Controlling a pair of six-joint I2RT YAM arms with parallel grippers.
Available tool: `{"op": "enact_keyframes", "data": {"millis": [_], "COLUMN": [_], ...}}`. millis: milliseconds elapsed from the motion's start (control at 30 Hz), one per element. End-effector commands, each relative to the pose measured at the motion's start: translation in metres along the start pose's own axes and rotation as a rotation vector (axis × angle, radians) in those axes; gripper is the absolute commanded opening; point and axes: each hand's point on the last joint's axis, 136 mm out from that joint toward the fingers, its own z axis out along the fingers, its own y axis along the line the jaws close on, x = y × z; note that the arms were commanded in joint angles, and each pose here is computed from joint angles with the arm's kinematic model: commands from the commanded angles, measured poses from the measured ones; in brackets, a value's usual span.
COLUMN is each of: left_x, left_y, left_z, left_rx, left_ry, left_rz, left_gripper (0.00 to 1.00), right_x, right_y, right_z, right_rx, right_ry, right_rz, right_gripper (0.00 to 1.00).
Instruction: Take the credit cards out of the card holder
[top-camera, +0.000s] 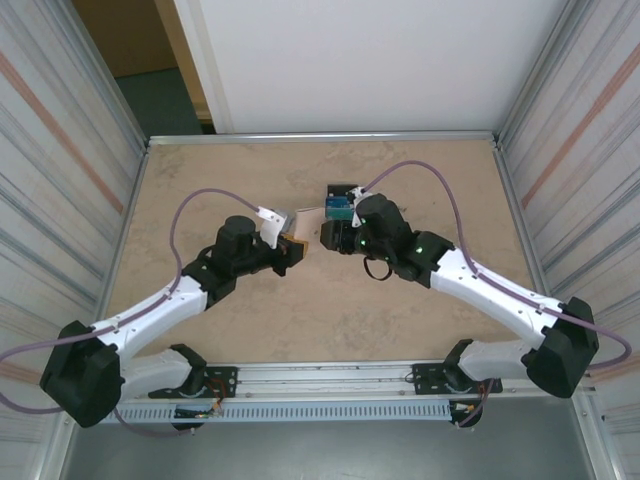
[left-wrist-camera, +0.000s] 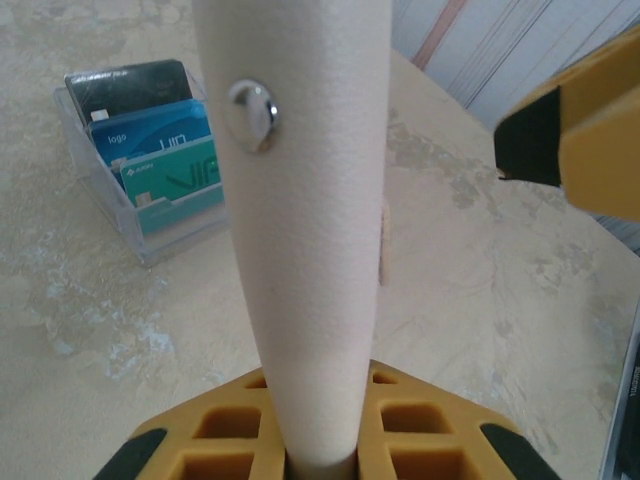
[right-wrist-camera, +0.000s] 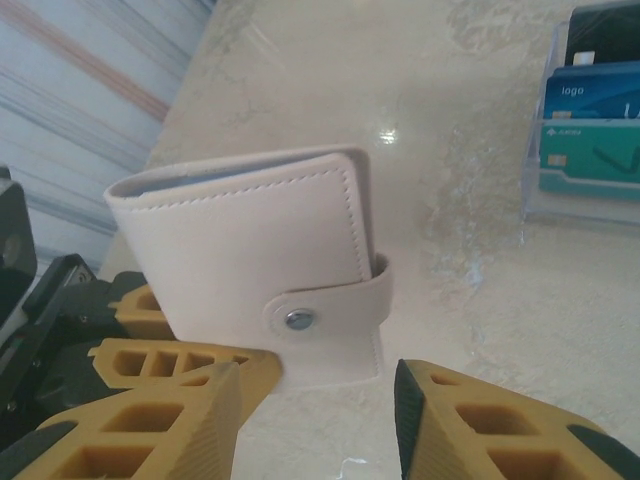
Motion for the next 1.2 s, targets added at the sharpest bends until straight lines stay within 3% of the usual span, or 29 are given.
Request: {"op": "enact_keyframes", "data": {"millis": [0,733,1167], "left_x": [-0.035,-0.032,-0.034], "left_y": [-0.004,-0.017,-0.017], "left_z": [-0.004,0.002,0.000], "left_rx": [0.003,0.086,0.088], "left_ry": [-0.097,-0.056,-0.068], "left_rz": [0.003,-0.014,-0.029], "left_gripper": [0.00,0.00,0.00], "right_x": [-0.014,-0.009,-0.005], "right_y": [0.010,0.014,-0.008], "right_z": [0.002,0.033,0.033], "right_rx": [-0.002,0.030,0.094], "right_ry": [-0.045,0.009,0.008], "right_rz": [0.031,0.025,0.048], "right_gripper": [0.44,0.47,0.32]}}
